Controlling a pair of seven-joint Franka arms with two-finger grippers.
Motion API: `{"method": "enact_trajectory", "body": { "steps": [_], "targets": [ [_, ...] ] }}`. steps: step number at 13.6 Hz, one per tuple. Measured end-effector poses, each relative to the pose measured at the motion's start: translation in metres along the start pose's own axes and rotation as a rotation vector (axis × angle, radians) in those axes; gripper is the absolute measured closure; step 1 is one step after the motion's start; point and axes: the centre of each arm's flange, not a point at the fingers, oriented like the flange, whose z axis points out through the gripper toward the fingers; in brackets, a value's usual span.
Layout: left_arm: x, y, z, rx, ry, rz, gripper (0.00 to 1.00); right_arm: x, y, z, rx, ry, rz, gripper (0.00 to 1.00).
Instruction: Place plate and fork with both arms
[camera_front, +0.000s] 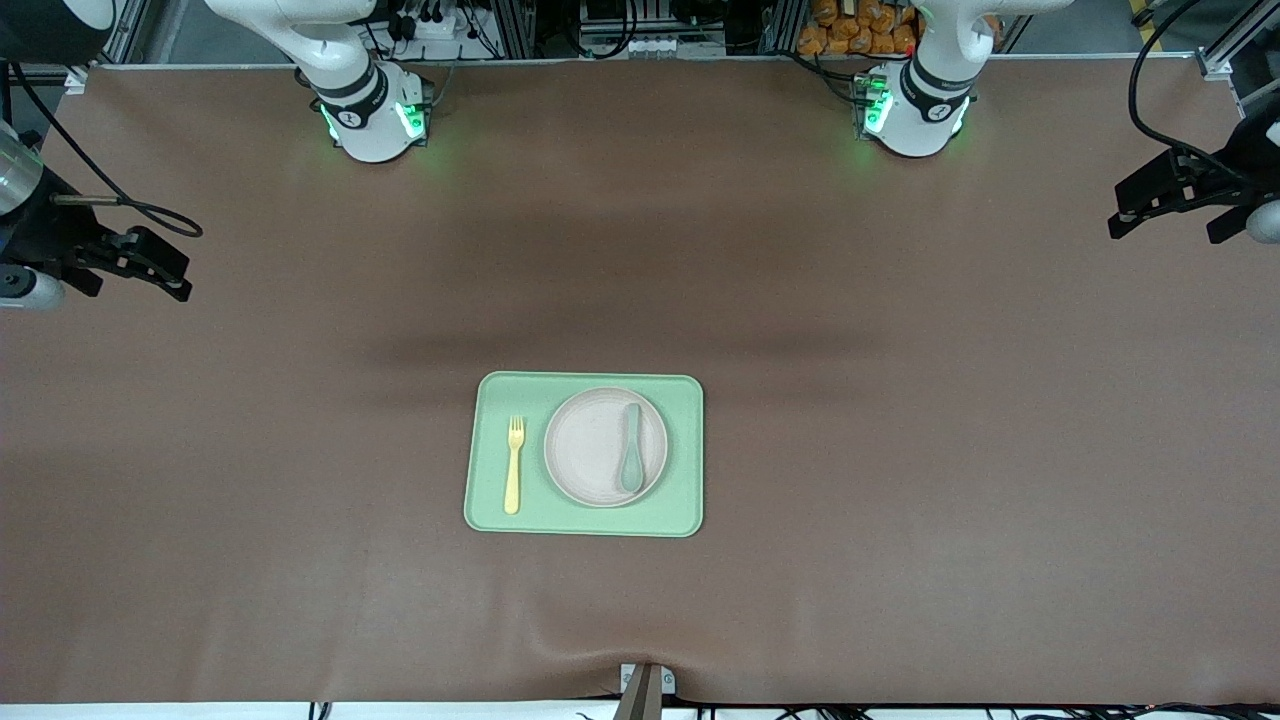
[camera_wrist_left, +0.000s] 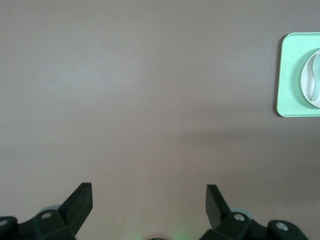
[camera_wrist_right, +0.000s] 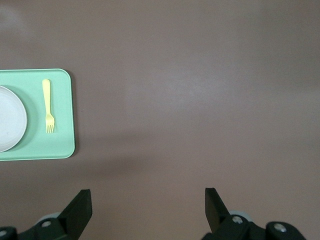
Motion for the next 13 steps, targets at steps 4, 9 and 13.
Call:
{"method": "enact_trajectory", "body": {
  "steps": [4,9,13],
  "targets": [
    [0.0002,-0.0001,-0.0002,0.0,0.002,0.0,0.0,0.0007,-0.0009,0.0008,0.0,-0.004,-0.022,0.0],
    [0.0002,-0.0001,-0.0002,0.0,0.002,0.0,0.0,0.0005,-0.0022,0.0007,0.0,-0.005,-0.027,0.0],
    [0.0003,-0.0001,-0.0002,0.0,0.003,0.0,0.0,0.0005,-0.0022,0.0008,0.0,-0.005,-0.028,0.0]
  ]
}}
